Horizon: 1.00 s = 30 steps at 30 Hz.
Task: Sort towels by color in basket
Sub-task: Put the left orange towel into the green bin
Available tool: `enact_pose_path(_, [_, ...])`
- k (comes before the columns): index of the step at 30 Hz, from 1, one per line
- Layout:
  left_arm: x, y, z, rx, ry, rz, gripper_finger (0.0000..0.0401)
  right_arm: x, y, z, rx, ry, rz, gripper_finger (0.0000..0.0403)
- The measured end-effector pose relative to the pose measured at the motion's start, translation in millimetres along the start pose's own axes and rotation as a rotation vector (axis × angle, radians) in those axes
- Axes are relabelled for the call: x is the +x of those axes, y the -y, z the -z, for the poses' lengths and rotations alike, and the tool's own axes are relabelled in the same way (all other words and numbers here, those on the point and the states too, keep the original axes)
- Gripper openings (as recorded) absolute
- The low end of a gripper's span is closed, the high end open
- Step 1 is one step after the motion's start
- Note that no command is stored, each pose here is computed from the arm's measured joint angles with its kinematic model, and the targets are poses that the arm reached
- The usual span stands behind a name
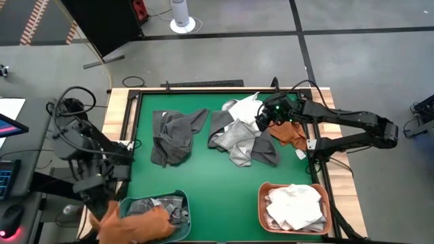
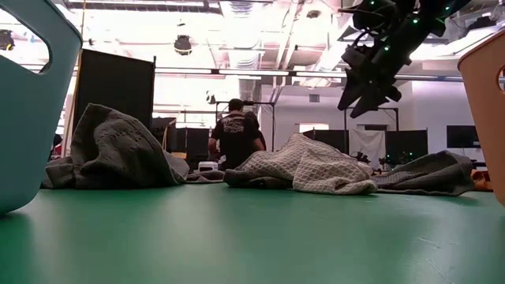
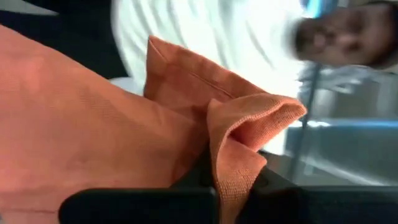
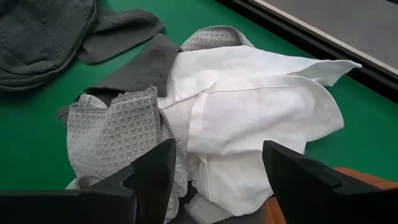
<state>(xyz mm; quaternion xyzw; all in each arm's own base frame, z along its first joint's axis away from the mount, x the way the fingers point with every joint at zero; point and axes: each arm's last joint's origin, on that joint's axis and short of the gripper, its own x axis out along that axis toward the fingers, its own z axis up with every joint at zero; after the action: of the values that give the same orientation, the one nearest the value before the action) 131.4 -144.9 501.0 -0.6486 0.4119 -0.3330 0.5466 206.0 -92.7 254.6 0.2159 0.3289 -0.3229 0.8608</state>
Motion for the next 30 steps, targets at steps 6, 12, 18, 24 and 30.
enact_pose_path(6, [-8,-34,-10,0.011,0.100,-0.352,0.0000,0,0,0,0.000,0.004,-0.001,0.0269])
enact_pose_path(12, [-27,-67,-22,0.034,0.431,-0.754,0.0000,0,0,0,0.000,0.005,0.003,0.0269])
enact_pose_path(18, [-28,-86,-36,0.143,0.763,-0.902,0.0000,0,-1,0,-0.001,0.005,0.001,0.0269])
enact_pose_path(24, [-4,-112,-57,0.303,1.005,-0.806,0.0000,0,-1,0,-0.001,0.004,0.001,0.0269])
enact_pose_path(30, [30,-141,-77,0.413,0.993,-0.581,0.0000,0,-1,0,-0.001,0.004,0.001,0.0269])
